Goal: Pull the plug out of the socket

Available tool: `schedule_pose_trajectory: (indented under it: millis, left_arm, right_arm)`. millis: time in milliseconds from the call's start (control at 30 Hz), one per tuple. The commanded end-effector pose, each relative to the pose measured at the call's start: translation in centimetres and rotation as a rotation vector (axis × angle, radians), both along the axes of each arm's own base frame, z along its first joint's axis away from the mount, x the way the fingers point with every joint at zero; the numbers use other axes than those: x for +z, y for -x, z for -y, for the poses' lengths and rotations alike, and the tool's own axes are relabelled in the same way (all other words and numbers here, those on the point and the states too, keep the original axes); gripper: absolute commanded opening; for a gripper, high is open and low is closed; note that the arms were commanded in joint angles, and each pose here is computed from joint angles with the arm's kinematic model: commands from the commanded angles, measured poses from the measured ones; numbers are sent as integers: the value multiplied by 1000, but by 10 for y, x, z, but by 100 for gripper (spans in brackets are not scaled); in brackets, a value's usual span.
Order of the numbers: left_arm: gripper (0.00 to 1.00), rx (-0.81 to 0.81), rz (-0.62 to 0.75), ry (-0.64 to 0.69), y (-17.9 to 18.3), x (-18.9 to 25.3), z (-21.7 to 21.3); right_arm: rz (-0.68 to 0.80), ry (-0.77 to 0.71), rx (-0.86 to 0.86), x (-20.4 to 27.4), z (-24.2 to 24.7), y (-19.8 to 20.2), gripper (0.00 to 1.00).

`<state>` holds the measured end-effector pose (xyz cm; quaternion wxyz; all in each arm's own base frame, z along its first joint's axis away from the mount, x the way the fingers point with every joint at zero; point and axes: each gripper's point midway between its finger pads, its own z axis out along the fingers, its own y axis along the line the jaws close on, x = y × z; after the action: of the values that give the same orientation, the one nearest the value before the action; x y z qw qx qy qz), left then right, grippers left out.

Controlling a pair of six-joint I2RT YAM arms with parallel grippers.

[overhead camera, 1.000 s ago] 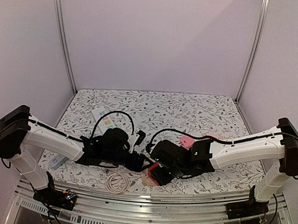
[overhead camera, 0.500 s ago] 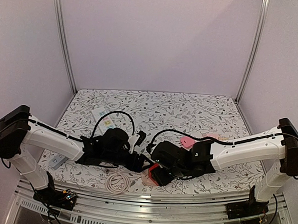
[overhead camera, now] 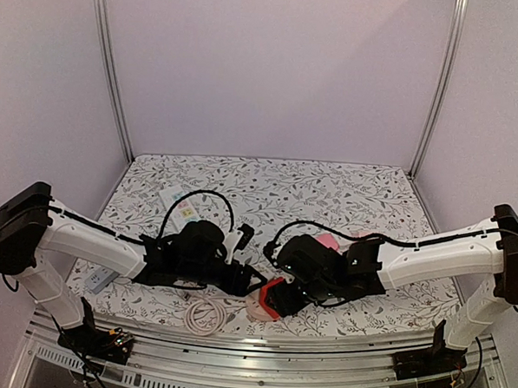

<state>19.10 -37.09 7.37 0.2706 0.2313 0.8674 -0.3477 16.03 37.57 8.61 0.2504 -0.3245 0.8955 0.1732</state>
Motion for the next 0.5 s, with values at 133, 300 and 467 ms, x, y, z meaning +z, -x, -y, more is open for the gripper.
schedule_pose_trajectory:
  millis: [133,300,467]
  left_arm:
    - [42,-30,-158,-281,38,-72,-46]
    - [42,-29,-156,-280,37,-71,-46]
    - [41,-30,-158,-281,38,-72,-46]
  right_arm:
    - [32,-127,-29,32,-20,-11,36]
    - [65,-86,-3,33,-24,-7,36]
    - [111,-33,24,34,-28,0,36]
